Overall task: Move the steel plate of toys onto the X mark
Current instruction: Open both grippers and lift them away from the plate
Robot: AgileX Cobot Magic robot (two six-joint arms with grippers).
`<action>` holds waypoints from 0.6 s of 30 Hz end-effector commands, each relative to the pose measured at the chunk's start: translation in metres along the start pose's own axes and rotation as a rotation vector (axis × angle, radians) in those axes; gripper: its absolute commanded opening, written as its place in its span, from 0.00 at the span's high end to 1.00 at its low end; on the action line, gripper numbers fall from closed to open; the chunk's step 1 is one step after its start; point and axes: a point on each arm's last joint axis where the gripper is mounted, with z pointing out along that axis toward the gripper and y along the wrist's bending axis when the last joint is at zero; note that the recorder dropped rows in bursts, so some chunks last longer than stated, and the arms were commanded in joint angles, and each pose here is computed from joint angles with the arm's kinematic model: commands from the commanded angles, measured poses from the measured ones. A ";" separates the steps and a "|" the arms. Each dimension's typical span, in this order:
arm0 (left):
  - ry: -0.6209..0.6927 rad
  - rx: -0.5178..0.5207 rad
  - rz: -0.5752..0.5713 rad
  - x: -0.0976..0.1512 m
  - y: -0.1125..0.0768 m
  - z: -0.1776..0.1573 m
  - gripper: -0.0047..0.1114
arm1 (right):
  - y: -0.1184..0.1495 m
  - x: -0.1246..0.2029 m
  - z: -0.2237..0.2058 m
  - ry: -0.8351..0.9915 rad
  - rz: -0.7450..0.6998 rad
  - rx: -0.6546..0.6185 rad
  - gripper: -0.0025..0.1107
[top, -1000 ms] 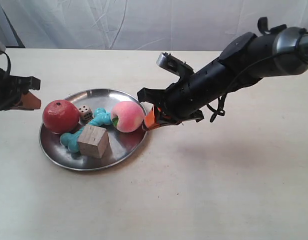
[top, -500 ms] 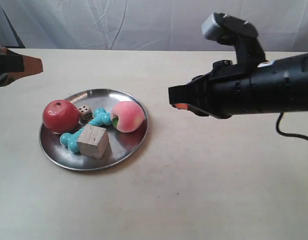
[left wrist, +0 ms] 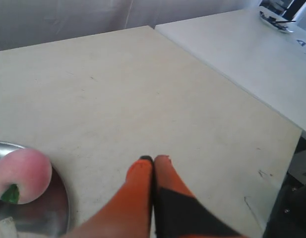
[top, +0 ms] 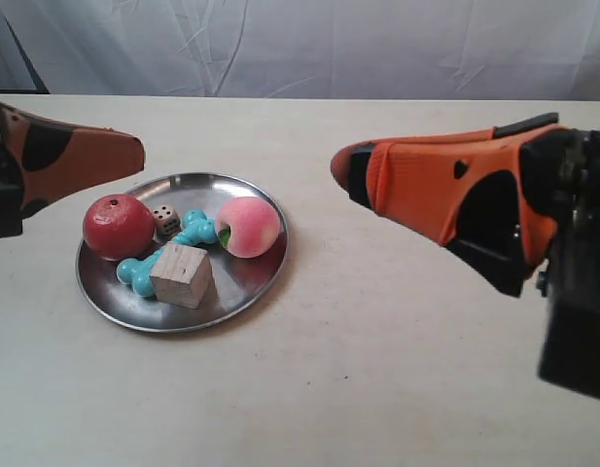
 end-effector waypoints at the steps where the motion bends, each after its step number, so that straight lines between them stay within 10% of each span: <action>1: -0.018 0.033 -0.014 0.000 -0.006 -0.001 0.96 | 0.003 0.000 -0.008 -0.014 -0.017 -0.015 0.98; 10: -0.032 0.039 -0.027 -0.001 -0.006 -0.001 0.96 | -0.002 0.001 -0.011 -0.013 0.015 0.004 0.98; 18: -0.045 0.009 -0.028 -0.002 -0.004 -0.001 0.96 | -0.051 0.038 -0.044 -0.150 0.064 0.355 0.98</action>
